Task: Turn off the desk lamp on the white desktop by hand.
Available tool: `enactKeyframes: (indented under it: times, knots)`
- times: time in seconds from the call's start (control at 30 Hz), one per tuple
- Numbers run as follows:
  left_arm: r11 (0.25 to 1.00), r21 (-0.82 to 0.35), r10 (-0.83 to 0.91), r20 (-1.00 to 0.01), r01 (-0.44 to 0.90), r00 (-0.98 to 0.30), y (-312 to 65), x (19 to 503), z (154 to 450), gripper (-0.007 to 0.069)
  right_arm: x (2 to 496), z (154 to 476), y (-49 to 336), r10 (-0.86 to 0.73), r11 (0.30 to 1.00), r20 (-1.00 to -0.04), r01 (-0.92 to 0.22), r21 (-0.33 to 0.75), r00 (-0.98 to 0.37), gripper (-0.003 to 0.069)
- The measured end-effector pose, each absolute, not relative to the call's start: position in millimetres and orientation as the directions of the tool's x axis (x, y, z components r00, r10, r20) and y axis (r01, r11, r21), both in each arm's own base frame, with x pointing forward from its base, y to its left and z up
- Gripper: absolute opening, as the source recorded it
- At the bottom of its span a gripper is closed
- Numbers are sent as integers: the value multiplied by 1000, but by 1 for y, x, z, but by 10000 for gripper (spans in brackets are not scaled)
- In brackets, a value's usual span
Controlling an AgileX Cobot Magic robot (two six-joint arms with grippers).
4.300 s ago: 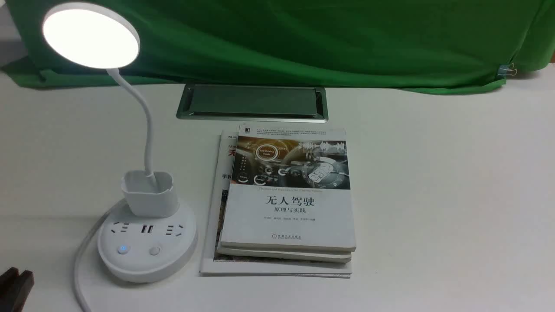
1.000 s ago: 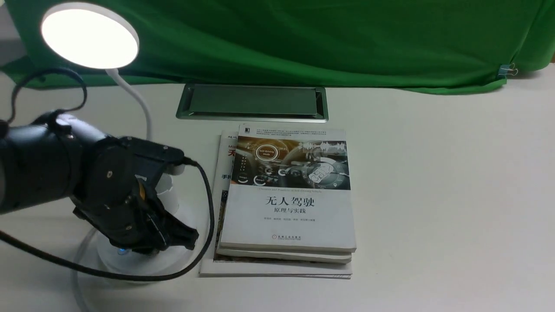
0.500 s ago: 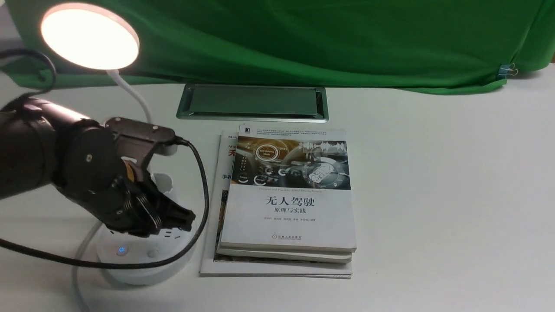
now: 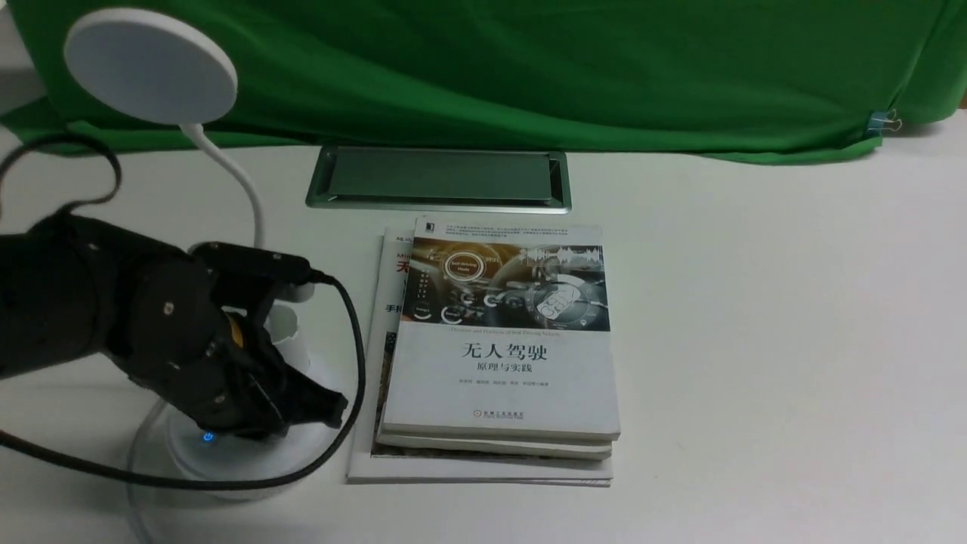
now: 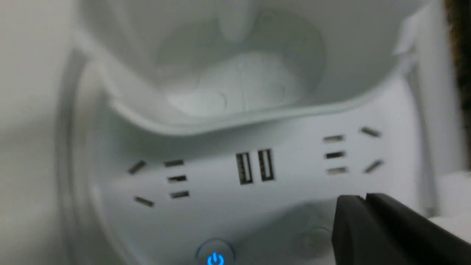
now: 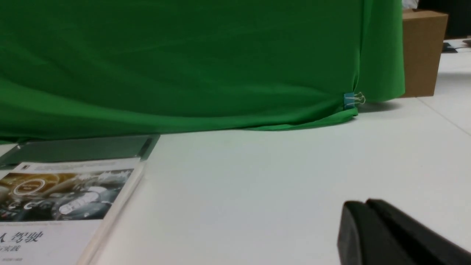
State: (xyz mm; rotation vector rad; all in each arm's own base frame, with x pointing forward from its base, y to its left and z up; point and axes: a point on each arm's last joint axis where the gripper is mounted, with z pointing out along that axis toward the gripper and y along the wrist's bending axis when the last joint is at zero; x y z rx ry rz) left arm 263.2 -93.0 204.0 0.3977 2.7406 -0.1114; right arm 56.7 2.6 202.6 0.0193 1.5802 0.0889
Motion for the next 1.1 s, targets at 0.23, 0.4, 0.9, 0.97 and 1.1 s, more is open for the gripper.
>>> enactKeyframes:
  times: [0.23, 0.4, 0.9, 0.97, 1.1]
  knots:
    - [956, -54, 217, -533, 288, -818, -89, 248, 258, 11, 57, 203, 3, 68, 997, -998, -44, 69, -12, 36]
    - [948, -143, 109, -693, 284, -713, -76, 197, 297, 11, 57, 203, 3, 68, 997, -998, -44, 69, -12, 36]
    - [945, 16, 4, -999, 326, 38, -20, 58, 335, 18, 57, 203, 3, 68, 997, -998, -44, 69, -12, 36]
    - [945, 17, -3, -998, 325, 62, -18, 54, 337, 18, 57, 203, 3, 68, 997, -998, -44, 69, -12, 36]
    - [946, 18, -19, -994, 324, 109, -15, 45, 339, 18, 57, 203, 3, 69, 997, -998, -44, 69, -11, 36]
